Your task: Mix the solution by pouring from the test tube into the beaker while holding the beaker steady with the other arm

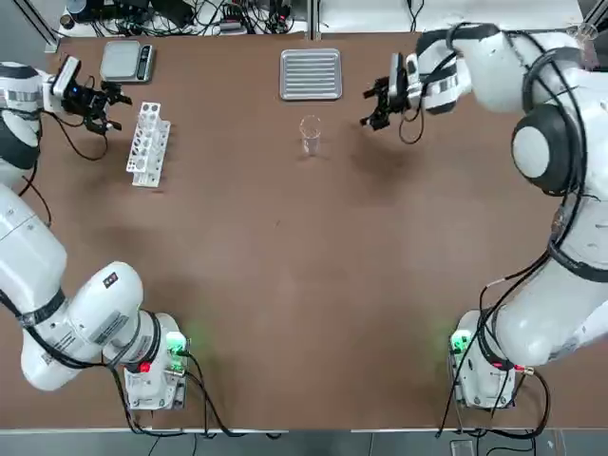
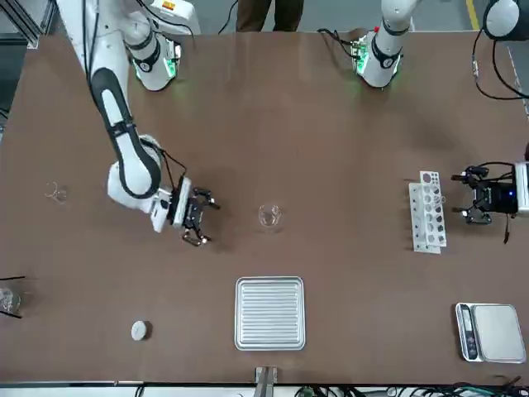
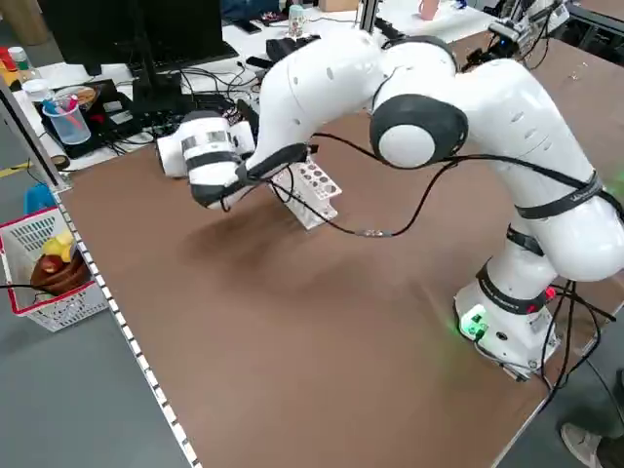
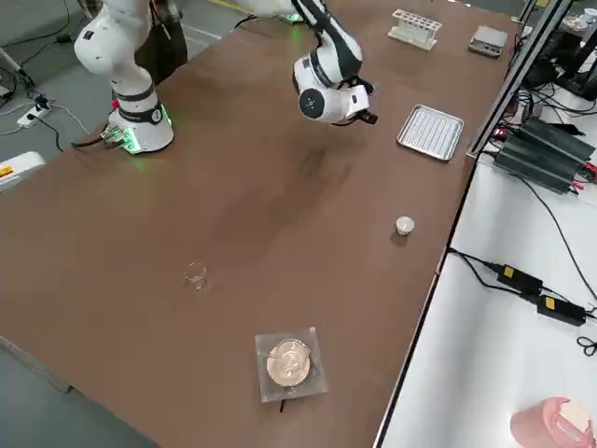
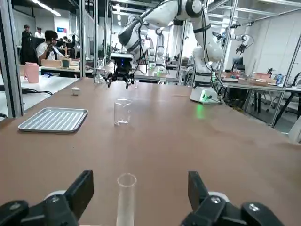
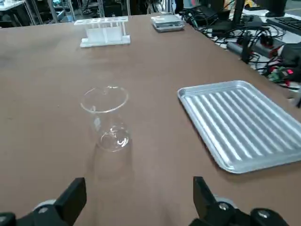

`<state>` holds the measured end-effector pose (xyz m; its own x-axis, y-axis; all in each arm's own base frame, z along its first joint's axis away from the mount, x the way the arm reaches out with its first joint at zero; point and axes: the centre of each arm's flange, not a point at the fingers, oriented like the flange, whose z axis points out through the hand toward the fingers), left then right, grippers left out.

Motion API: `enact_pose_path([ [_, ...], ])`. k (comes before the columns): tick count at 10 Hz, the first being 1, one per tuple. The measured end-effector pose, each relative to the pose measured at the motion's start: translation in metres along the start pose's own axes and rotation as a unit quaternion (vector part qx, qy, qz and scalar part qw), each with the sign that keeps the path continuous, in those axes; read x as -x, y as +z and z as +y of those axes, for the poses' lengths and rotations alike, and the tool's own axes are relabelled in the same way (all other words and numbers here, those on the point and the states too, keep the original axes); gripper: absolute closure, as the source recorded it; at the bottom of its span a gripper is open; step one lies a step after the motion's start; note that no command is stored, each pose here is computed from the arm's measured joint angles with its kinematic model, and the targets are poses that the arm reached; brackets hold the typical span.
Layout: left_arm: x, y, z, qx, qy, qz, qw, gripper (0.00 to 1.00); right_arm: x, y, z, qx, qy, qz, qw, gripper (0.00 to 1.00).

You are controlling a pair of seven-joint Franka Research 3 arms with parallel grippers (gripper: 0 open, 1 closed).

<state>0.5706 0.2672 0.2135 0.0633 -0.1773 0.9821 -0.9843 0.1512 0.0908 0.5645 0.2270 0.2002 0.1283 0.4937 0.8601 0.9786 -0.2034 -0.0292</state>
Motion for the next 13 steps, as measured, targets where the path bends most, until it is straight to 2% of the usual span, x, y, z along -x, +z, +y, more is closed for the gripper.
enact_pose_path([
  [4, 0.027, 0.018, -0.004, 0.010, -0.006, 0.023, 1.000, 0.17, 0.022, 0.055, -0.037, -0.009, 0.050, 0.015, 0.999, 0.00],
  [7, 0.036, 0.023, -0.007, 0.004, 0.022, 0.034, 0.999, 0.25, 0.022, 0.079, -0.045, -0.005, 0.014, -0.002, 1.000, 0.00],
  [8, 0.040, 0.025, -0.010, -0.002, 0.034, 0.032, 0.999, 0.33, 0.015, 0.082, -0.044, -0.005, -0.002, 0.000, 1.000, 0.00],
  [9, 0.044, 0.025, -0.012, -0.007, 0.037, 0.029, 0.999, 0.36, 0.009, 0.087, -0.046, -0.002, -0.007, 0.005, 1.000, 0.00],
  [13, 0.047, 0.026, -0.015, -0.014, 0.037, 0.030, 0.999, 0.41, 0.023, 0.119, -0.064, -0.002, 0.013, 0.008, 1.000, 0.00],
])
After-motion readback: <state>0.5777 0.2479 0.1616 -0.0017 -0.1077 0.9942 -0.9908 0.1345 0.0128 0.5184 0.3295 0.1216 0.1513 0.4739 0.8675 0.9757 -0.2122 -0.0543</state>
